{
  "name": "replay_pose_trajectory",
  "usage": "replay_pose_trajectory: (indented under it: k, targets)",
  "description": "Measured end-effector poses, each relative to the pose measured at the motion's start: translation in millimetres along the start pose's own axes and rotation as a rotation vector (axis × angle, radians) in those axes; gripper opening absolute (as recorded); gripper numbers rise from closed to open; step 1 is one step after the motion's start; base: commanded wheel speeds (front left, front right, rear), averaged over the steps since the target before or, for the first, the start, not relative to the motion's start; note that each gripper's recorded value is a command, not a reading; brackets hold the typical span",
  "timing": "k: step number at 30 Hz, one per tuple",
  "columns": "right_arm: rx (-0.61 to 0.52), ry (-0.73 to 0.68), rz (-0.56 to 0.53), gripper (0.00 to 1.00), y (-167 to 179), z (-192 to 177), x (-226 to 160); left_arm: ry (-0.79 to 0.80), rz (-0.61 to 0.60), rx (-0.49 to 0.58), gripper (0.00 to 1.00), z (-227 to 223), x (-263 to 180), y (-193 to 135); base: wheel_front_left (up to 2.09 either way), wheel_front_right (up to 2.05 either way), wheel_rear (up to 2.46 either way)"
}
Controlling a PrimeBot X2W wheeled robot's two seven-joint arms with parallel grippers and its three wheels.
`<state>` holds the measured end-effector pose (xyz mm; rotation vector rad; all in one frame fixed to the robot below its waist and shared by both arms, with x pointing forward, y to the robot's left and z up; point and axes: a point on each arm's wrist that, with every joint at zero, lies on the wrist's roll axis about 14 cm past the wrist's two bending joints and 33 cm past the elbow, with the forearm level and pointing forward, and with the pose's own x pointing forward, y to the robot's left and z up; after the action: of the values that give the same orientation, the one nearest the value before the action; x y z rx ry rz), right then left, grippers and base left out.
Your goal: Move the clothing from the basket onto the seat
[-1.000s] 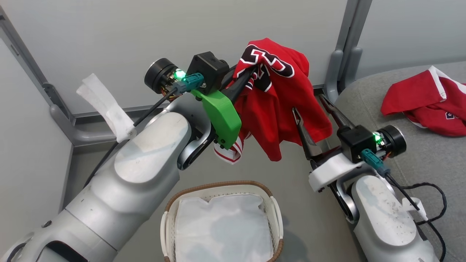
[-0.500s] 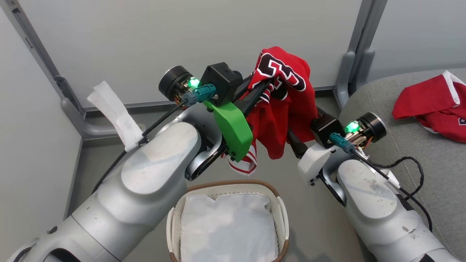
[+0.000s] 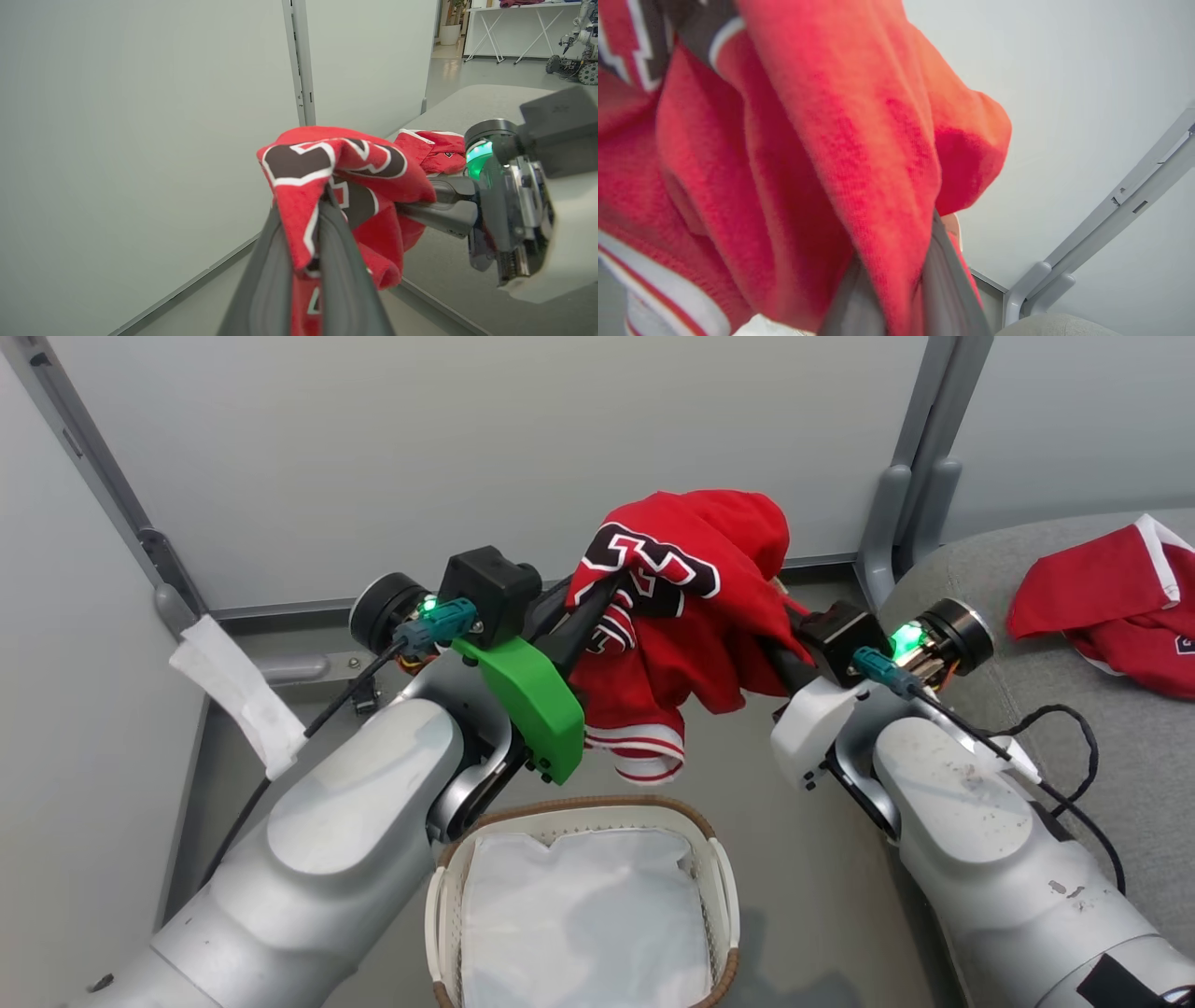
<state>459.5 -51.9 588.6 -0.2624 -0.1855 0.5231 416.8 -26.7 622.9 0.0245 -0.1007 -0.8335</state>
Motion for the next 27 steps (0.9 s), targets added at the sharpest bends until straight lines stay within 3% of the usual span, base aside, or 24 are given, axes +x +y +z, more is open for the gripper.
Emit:
replay_pose_trajectory:
  k: [1,2,14,27]
  targets:
    - [-0.001,-0.002,-0.011,0.00,-5.0,0.5,-1.2,-0.006,0.005,-0.008,0.97,-1.5,-0.4,0.0,0.00,0.00,0.00]
    - [-0.004,-0.003,-0.019,0.00,-9.2,0.8,-2.2,-0.010,0.008,-0.014,1.00,-3.0,-0.7,-0.3,0.00,0.00,0.00]
    - [-0.044,-0.013,-0.212,0.00,-87.9,6.1,-34.7,-0.009,0.023,-0.142,1.00,-47.9,1.5,-27.4,0.00,0.00,0.00]
    - [-0.146,0.069,-0.485,0.00,-185.9,-1.4,-126.3,0.029,-0.166,-0.202,1.00,-77.8,37.6,-93.7,0.00,0.00,0.00]
